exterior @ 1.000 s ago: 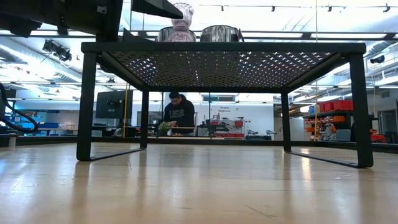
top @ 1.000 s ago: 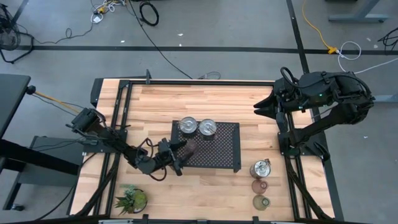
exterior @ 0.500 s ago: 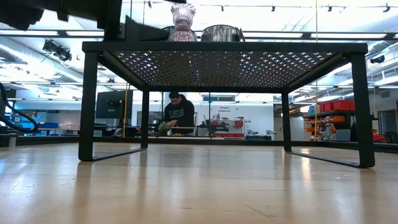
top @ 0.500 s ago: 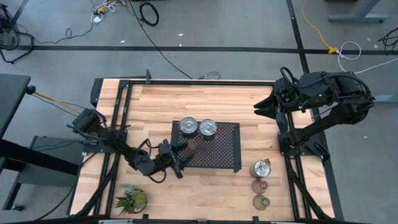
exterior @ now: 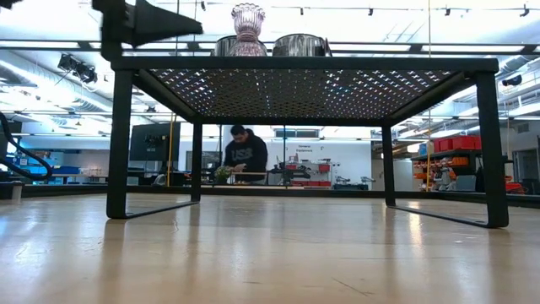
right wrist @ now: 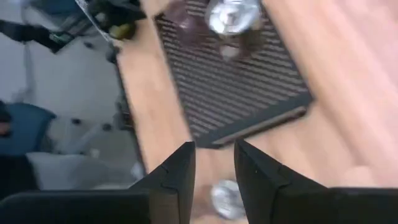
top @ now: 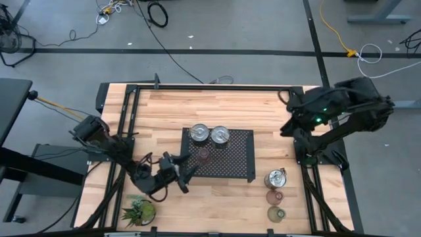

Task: Pick & Place candle stick holders
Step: Put the brown scented candle on the shelf aligned with the other scented candles

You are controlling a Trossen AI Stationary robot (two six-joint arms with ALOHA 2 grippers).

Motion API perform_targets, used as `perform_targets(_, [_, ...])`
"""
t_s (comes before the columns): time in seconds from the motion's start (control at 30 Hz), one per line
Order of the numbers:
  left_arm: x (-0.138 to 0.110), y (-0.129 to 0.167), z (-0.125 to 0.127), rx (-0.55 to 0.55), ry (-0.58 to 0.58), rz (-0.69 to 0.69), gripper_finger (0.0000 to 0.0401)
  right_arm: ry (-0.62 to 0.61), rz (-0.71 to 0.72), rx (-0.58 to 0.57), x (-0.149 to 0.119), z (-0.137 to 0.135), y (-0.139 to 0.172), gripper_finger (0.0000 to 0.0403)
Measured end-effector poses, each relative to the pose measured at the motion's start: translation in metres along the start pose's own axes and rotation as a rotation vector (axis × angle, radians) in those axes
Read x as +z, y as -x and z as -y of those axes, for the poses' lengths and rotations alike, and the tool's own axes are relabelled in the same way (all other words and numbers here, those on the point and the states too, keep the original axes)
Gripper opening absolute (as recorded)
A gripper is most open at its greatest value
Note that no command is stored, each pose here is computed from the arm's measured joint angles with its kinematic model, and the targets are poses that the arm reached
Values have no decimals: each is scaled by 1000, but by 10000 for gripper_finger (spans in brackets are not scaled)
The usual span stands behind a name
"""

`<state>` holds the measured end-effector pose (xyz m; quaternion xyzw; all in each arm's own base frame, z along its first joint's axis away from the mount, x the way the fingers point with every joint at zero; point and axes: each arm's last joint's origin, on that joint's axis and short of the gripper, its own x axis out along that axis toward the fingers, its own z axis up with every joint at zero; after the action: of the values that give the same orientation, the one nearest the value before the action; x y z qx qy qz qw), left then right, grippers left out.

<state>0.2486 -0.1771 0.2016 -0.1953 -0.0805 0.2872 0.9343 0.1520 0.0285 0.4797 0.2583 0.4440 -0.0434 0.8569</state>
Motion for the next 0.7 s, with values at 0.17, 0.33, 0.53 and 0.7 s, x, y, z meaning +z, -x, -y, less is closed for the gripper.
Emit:
perform_targets(0.17, [20,13,4,4,63,10,298,-66,-183,33,-15,-8,-29,110])
perform_targets(0.33, [41,25,7,-34,57,8,298,-116,-400,-90,-42,-6,-81,110])
perform_targets(0.53, [55,32,8,-58,48,8,298,-150,-501,-115,-71,-6,-138,110])
perform_targets(0.7, [56,34,8,-68,37,5,298,-166,-524,-62,-95,-8,-174,110])
